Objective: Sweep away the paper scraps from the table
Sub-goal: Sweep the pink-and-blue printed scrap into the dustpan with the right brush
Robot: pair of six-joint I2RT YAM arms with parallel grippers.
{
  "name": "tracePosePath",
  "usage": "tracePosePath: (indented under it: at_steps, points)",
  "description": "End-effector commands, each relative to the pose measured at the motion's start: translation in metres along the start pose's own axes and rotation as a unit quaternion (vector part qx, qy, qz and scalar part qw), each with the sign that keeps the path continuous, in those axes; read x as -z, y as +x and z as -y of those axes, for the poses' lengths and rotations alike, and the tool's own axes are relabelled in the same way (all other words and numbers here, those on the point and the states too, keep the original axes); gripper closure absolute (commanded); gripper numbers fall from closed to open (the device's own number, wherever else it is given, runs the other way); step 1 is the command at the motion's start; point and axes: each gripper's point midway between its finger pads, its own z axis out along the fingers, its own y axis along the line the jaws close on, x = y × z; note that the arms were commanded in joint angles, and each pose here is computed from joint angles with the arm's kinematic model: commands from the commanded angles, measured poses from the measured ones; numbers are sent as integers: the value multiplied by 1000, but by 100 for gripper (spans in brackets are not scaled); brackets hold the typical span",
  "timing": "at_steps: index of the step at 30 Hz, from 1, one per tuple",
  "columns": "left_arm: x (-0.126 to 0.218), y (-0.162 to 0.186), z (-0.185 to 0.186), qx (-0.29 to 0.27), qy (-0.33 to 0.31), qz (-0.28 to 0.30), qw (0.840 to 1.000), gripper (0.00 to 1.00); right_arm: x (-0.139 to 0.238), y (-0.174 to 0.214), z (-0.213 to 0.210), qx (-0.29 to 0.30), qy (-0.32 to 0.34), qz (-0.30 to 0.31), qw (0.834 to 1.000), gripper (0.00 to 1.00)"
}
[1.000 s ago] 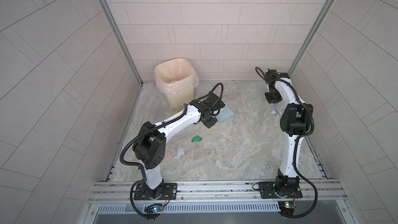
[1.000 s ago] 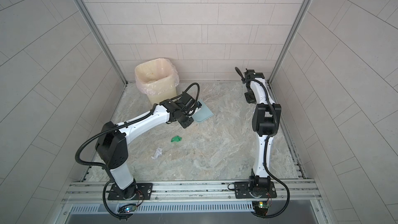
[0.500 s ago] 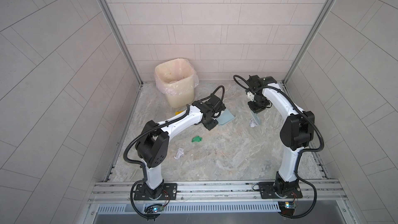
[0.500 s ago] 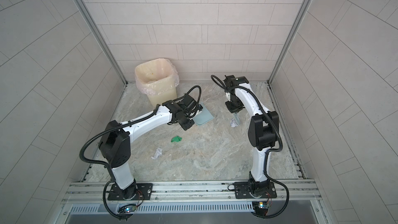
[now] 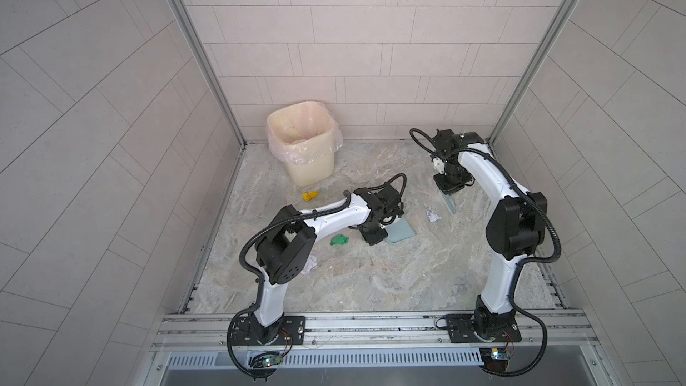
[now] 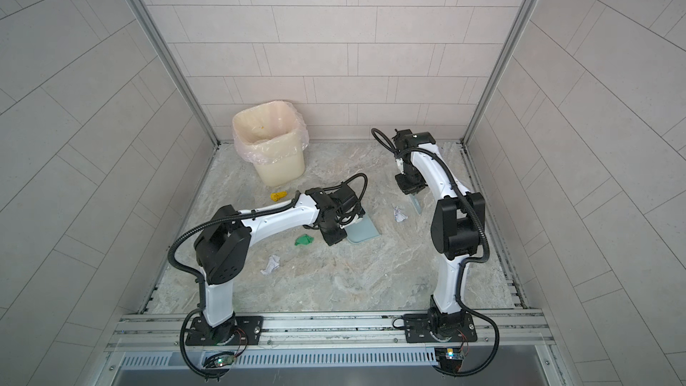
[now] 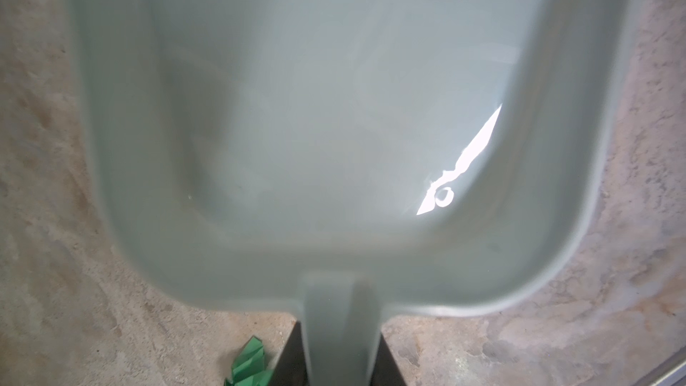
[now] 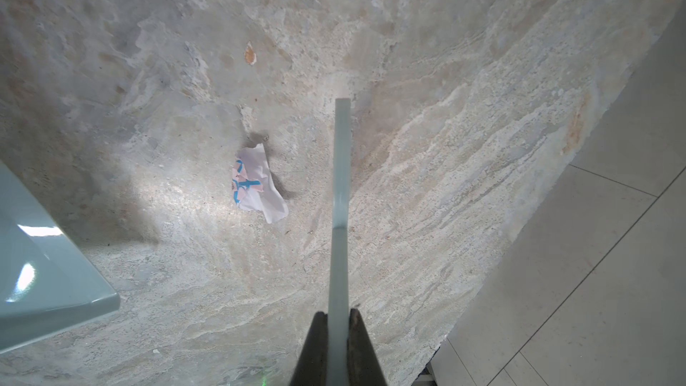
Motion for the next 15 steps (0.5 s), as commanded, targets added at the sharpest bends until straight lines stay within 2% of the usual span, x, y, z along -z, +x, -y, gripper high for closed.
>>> tracePosePath:
  at_steps: [1,6,12,15]
  points:
    - [3,-3,2,2,9,-5,1000,100,-4,5,-20,26,-19,-14,999,100]
    - [-3,2,4,9,11,-21,1000,100,-3,11,-52,48,-60,-16,997,100]
    - [-12,6,8,13,18,-39,999,100,16,12,-84,51,-123,15,991,100]
    - [-15,7,9,12,20,-45,999,100,25,15,-80,51,-113,23,992,100]
